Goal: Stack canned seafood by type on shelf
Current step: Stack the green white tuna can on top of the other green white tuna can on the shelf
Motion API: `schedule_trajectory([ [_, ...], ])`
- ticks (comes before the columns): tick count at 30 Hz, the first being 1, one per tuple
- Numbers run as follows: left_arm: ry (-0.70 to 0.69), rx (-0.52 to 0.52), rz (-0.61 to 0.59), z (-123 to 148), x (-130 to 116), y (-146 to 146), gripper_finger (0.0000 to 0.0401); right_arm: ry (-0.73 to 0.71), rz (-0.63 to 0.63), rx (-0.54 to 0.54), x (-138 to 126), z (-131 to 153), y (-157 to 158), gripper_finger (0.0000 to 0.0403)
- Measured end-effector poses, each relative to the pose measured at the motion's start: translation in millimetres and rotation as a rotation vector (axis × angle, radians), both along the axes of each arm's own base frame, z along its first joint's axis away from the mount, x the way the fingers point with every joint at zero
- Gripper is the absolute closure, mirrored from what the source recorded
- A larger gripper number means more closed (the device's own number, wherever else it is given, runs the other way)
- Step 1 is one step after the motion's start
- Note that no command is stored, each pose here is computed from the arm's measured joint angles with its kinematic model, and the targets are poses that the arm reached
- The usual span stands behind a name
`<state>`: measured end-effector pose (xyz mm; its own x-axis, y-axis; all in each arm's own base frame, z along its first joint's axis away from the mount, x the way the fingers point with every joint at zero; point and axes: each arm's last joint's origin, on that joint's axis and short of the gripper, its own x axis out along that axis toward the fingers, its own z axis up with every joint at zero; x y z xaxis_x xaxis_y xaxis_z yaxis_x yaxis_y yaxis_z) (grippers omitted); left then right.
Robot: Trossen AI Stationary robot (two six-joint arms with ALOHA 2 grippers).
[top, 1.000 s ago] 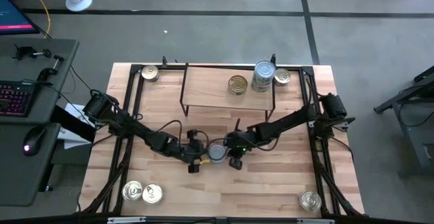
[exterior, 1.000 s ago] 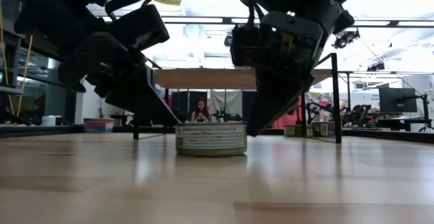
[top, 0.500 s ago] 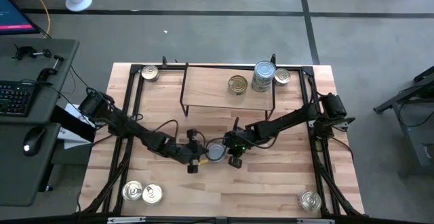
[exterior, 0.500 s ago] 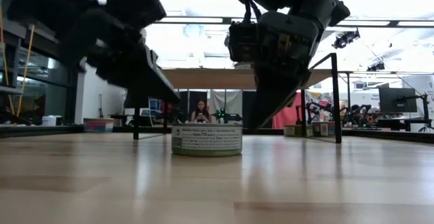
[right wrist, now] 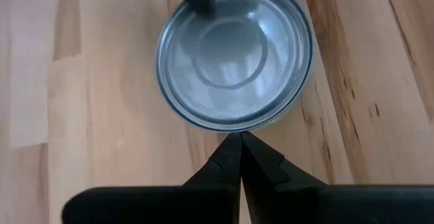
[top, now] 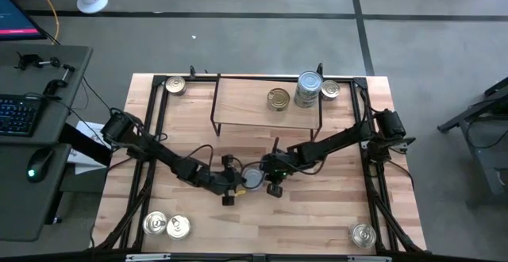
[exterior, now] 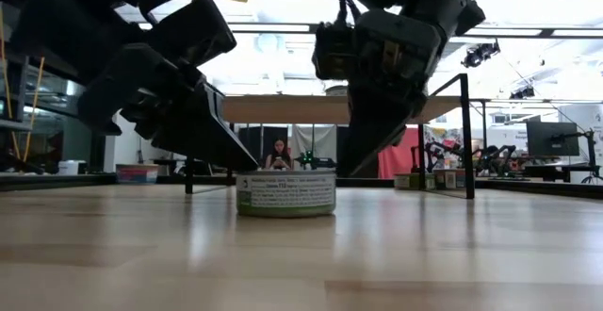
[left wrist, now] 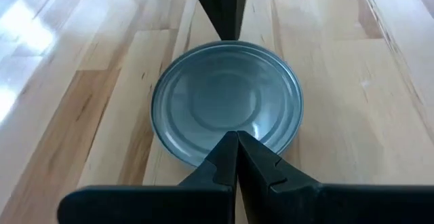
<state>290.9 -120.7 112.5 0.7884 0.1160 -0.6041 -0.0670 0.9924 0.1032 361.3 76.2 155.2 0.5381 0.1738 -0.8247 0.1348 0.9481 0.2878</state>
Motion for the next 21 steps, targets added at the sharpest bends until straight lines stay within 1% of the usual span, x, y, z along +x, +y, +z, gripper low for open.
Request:
schedule_trajectory([
  [4, 0.011, 0.014, -0.019, -0.5, -1.9, -2.7, 0.0401, -0.025, 0.022, -0.007, 6.4, 10.5, 1.5, 0.0403],
  [7, 0.026, 0.021, -0.031, -1.6, -4.4, -5.5, 0.0401, -0.053, 0.058, -0.012, 14.0, 25.0, 3.6, 0.0403],
  [9, 0.027, 0.019, -0.043, -1.8, -5.4, -8.1, 0.0401, -0.099, 0.082, -0.014, 20.1, 37.1, 5.0, 0.0403],
  [10, 0.042, 0.022, -0.049, -4.3, -6.2, -8.9, 0.0401, -0.122, 0.092, -0.019, 23.1, 42.6, 5.5, 0.0403],
  [12, 0.093, 0.045, -0.054, -10.7, -11.4, -7.7, 0.0401, -0.119, 0.117, -0.032, 24.3, 47.2, 5.9, 0.0403],
  [14, 0.083, 0.03, -0.046, -7.4, -10.6, -10.0, 0.0401, -0.15, 0.141, -0.045, 28.7, 53.6, 6.9, 0.0403],
  [17, 0.135, 0.022, -0.019, -12.1, -16.2, -9.9, 0.0401, -0.19, 0.163, -0.058, 32.4, 63.8, 7.5, 0.0403],
  [21, 0.138, 0.012, -0.028, -11.9, -19.1, -15.3, 0.0401, -0.18, 0.16, -0.062, 34.8, 68.7, 5.2, 0.0403],
])
